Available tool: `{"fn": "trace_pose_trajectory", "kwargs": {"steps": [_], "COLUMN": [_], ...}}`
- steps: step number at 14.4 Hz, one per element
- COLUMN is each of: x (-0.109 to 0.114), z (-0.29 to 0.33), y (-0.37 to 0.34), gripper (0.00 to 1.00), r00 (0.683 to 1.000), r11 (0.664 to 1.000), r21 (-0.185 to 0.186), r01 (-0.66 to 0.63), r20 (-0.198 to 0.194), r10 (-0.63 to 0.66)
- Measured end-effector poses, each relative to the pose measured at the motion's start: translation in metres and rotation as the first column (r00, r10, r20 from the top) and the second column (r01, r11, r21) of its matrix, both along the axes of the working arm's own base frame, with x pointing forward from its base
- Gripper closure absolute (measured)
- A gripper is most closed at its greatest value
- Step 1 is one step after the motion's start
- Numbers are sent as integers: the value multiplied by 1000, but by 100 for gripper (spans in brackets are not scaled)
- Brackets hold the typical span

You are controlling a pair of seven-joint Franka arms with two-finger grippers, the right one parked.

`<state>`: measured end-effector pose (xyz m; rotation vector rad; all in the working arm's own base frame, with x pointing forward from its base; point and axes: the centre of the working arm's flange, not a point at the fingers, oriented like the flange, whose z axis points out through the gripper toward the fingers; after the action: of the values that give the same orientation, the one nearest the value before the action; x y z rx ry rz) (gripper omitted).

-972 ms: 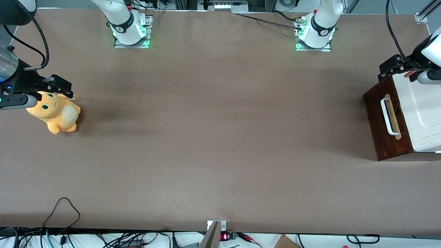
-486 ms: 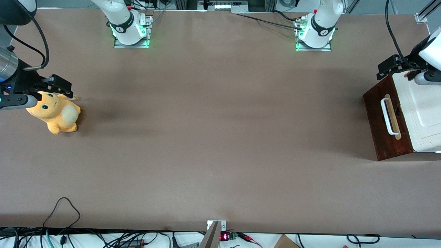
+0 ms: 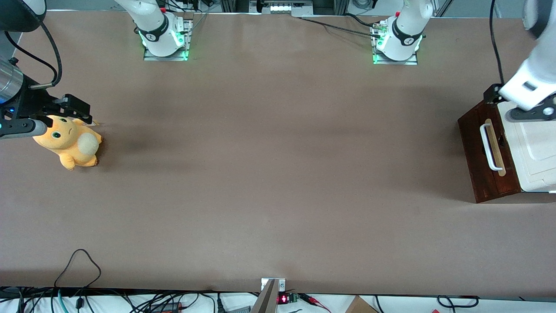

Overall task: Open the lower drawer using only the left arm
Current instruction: 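Move the left gripper down toward the lower drawer's white handle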

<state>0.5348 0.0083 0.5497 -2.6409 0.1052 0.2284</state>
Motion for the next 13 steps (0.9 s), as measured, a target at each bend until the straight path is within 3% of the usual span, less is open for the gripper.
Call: {"fn": "trace_pose_trajectory", "kwargs": {"steps": [3, 6, 8, 10, 11, 13], "x": [0, -9, -18, -23, -23, -20], "z": [-49, -107, -145, -179, -194, -216], "y": [-28, -48, -54, -63, -69, -72], "gripper": [0, 0, 0, 0, 0, 0], "r00": [1000, 999, 998, 996, 993, 987], "r11": [974, 919, 862, 778, 733, 687], "r21": [228, 394, 503, 622, 669, 709], "r01": [18, 37, 56, 89, 119, 160], "r20": [-17, -25, -47, -77, -94, -121], "r10": [-15, -30, -37, -52, -75, -105]}}
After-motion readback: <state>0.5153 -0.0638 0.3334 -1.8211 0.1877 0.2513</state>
